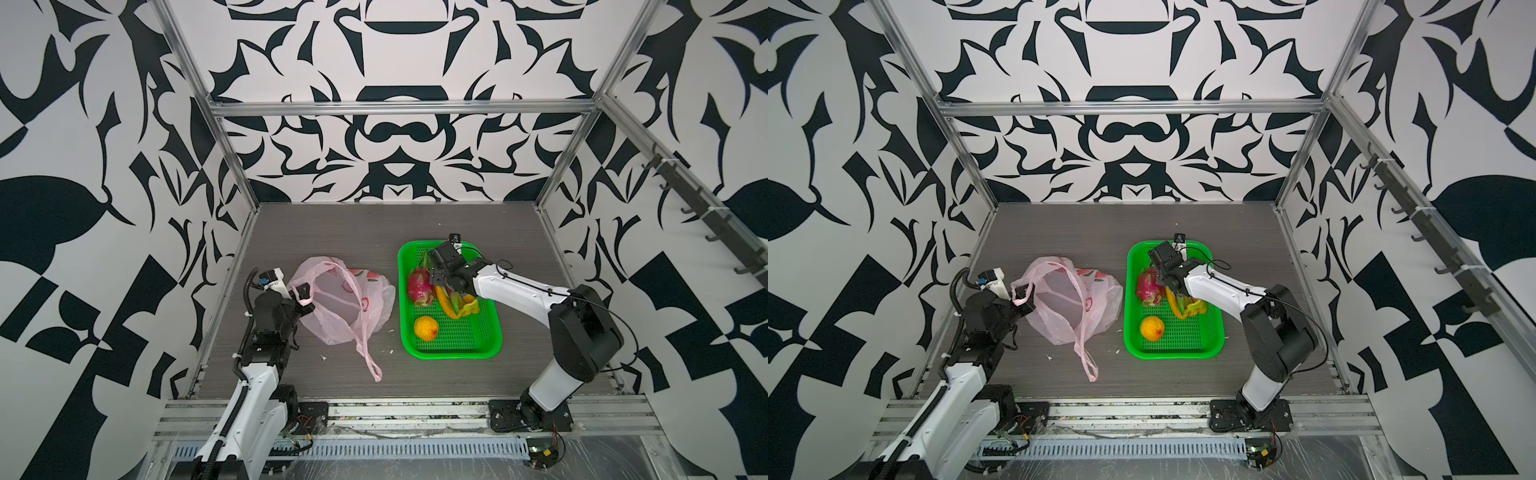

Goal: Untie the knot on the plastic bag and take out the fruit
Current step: 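Lower the dragon fruit into the green basket beside the other dragon fruit, then open the right gripper over the basket while the left gripper releases the bag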

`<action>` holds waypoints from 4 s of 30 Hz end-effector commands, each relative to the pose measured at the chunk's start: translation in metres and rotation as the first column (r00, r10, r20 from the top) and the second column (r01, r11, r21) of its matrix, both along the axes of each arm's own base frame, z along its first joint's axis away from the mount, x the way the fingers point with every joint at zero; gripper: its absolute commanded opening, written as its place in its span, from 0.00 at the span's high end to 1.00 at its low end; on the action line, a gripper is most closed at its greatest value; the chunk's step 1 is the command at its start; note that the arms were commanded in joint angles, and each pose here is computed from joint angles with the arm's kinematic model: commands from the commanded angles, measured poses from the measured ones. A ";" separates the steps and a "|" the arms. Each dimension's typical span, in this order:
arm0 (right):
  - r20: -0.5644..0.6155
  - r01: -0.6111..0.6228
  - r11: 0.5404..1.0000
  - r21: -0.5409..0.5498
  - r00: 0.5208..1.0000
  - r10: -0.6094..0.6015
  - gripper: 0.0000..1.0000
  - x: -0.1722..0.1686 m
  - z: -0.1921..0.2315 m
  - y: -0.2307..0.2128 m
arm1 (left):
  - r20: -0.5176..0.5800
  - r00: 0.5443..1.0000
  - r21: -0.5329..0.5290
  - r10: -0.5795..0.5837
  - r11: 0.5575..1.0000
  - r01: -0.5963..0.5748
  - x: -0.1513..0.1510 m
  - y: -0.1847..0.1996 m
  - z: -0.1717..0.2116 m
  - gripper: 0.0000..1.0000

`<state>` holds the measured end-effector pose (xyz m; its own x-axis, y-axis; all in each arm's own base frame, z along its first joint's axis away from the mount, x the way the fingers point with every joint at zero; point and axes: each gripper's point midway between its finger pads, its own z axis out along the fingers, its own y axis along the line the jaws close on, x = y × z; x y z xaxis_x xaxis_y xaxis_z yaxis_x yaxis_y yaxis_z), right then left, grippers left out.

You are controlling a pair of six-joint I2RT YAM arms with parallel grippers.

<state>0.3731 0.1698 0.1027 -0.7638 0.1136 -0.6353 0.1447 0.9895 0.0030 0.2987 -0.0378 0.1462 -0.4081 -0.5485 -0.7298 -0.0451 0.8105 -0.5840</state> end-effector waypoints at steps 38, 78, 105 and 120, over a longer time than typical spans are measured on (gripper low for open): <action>0.044 0.045 0.999 0.018 0.998 -0.046 0.01 0.009 0.026 -0.001 | 0.027 1.000 0.006 0.008 1.000 -0.008 0.002 0.002 0.005 1.00; 0.175 0.050 0.996 0.070 0.983 -0.062 0.01 -0.009 0.089 -0.020 | 0.061 0.997 -0.127 -0.048 0.990 0.056 0.067 -0.018 0.012 1.00; 0.232 0.034 0.997 0.064 0.972 -0.048 0.01 -0.024 0.111 -0.039 | 0.012 0.973 -0.128 -0.233 0.964 0.232 0.127 -0.076 0.020 0.71; 0.243 -0.020 0.996 0.090 0.970 -0.002 0.01 -0.010 0.111 -0.027 | -0.142 0.956 -0.064 -0.255 0.967 0.248 0.080 -0.069 0.024 0.19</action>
